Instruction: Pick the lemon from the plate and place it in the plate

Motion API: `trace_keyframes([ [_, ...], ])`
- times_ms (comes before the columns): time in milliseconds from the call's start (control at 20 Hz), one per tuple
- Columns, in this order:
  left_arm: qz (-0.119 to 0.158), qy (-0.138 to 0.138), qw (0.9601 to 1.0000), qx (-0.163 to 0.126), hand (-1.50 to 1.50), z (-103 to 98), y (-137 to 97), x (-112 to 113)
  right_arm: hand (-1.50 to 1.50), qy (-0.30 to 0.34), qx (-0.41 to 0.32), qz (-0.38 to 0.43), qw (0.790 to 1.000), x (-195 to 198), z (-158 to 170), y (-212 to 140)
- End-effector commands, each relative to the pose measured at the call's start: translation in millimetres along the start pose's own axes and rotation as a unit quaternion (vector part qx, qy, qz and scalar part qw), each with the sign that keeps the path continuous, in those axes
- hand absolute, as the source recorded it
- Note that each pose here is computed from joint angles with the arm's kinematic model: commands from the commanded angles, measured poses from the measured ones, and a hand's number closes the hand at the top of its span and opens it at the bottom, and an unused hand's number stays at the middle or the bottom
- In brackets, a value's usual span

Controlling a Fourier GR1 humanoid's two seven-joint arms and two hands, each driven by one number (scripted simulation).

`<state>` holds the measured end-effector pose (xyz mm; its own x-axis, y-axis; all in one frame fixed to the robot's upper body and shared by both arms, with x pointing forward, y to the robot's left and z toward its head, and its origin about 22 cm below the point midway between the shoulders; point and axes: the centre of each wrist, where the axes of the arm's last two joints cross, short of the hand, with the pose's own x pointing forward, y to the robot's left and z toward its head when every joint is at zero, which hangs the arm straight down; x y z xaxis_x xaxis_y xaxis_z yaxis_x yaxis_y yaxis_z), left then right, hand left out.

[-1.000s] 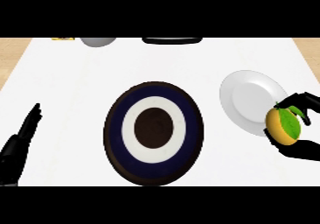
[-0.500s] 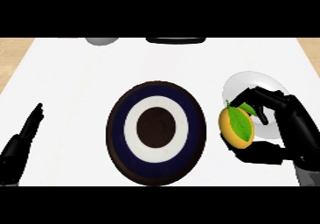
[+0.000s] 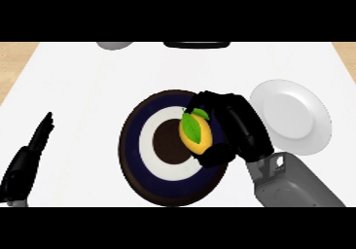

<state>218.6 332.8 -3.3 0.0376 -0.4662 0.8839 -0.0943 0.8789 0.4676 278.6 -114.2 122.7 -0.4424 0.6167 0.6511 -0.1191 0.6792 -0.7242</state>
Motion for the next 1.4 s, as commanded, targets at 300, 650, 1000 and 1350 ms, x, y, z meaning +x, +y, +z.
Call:
trace_keyframes([
  [300,0.001,0.005,1.0000,0.005,0.00,-1,12,-10,1.50,0.093,0.036,-0.095,0.990,10,-27,80],
  [650,0.000,0.013,0.9999,0.003,0.00,1,-18,-4,-1.50,0.093,0.032,-0.097,0.990,-1,-40,106],
  [1000,0.001,0.006,1.0000,0.003,0.00,8,13,-6,-1.50,0.091,-0.128,-0.216,0.964,-32,-39,68],
  [1350,0.004,0.007,1.0000,0.001,0.00,12,2,-10,-1.50,0.123,-0.203,-0.317,0.918,-76,-15,25],
])
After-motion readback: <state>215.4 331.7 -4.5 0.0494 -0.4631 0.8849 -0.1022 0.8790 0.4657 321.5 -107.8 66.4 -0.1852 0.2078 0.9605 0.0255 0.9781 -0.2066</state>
